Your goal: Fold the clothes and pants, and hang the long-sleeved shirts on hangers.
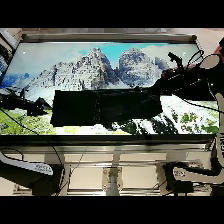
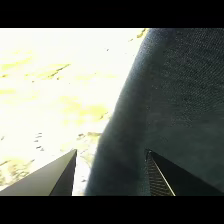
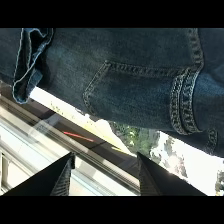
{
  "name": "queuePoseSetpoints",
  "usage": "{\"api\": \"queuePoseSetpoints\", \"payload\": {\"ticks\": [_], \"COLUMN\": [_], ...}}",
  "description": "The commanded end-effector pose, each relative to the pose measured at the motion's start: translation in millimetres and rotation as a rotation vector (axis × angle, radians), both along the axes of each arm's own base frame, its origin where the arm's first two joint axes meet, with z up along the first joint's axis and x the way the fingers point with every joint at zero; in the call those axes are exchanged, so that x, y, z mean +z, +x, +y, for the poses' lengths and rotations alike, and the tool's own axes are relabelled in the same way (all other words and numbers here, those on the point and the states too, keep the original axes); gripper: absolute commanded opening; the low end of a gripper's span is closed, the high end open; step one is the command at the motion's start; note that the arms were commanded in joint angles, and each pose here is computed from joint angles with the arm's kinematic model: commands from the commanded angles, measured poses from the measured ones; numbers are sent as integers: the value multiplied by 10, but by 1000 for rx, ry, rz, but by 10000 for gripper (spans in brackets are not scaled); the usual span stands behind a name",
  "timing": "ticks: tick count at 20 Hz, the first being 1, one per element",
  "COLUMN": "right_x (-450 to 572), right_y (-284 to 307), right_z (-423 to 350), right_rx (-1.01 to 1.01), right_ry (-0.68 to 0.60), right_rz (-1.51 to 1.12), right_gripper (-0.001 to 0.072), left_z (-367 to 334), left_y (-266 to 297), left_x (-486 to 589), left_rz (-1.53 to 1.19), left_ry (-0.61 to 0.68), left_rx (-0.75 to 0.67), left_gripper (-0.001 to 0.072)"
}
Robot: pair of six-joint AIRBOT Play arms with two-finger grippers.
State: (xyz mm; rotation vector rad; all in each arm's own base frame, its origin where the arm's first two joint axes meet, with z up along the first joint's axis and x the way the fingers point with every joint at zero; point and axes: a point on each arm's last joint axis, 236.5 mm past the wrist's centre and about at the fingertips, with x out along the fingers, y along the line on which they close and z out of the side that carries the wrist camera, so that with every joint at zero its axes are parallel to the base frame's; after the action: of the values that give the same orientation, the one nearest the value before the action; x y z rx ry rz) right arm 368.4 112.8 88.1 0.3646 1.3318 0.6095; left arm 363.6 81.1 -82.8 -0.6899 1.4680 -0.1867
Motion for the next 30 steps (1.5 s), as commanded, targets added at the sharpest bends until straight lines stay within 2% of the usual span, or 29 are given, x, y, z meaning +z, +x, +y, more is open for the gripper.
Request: {"api": "queuePoseSetpoints", "payload": {"ticks": [1,3,6,13,16,19,21,23,24,28,30], "right_x": [9,10,10,11,12,12,12,11,11,11,11], "right_y": [50,58,63,66,80,78,77,71,69,63,61], "right_z": [-4,-5,-5,-6,-7,-7,-7,-6,-6,-5,-4], "right_rx": [-11,-14,-15,-16,-20,-19,-19,-17,-17,-16,-15], "right_ry": [-2,-2,-2,-2,-2,-2,-2,-2,-2,-1,-1], "right_rz": [-19,-22,-23,-24,-29,-28,-28,-26,-25,-23,-22], "right_gripper": [446,446,446,446,446,446,446,446,446,445,445], "left_z": [-7,-158,-324,-429,-598,-800,-865,-743,-590,187,339], "left_y": [105,149,174,210,213,211,130,-29,-92,-215,-198], "left_x": [8,-36,-107,-306,-339,-334,-272,-124,-30,726,1266], "left_rz": [-36,-43,-45,-25,-17,-17,9,63,95,118,40], "left_ry": [23,23,21,19,15,13,-7,25,80,411,515], "left_rx": [-6,-57,-120,-136,-180,-237,-278,-347,-355,-319,-296], "left_gripper": [499,591,597,595,438,185,50,37,37,37,37]}}
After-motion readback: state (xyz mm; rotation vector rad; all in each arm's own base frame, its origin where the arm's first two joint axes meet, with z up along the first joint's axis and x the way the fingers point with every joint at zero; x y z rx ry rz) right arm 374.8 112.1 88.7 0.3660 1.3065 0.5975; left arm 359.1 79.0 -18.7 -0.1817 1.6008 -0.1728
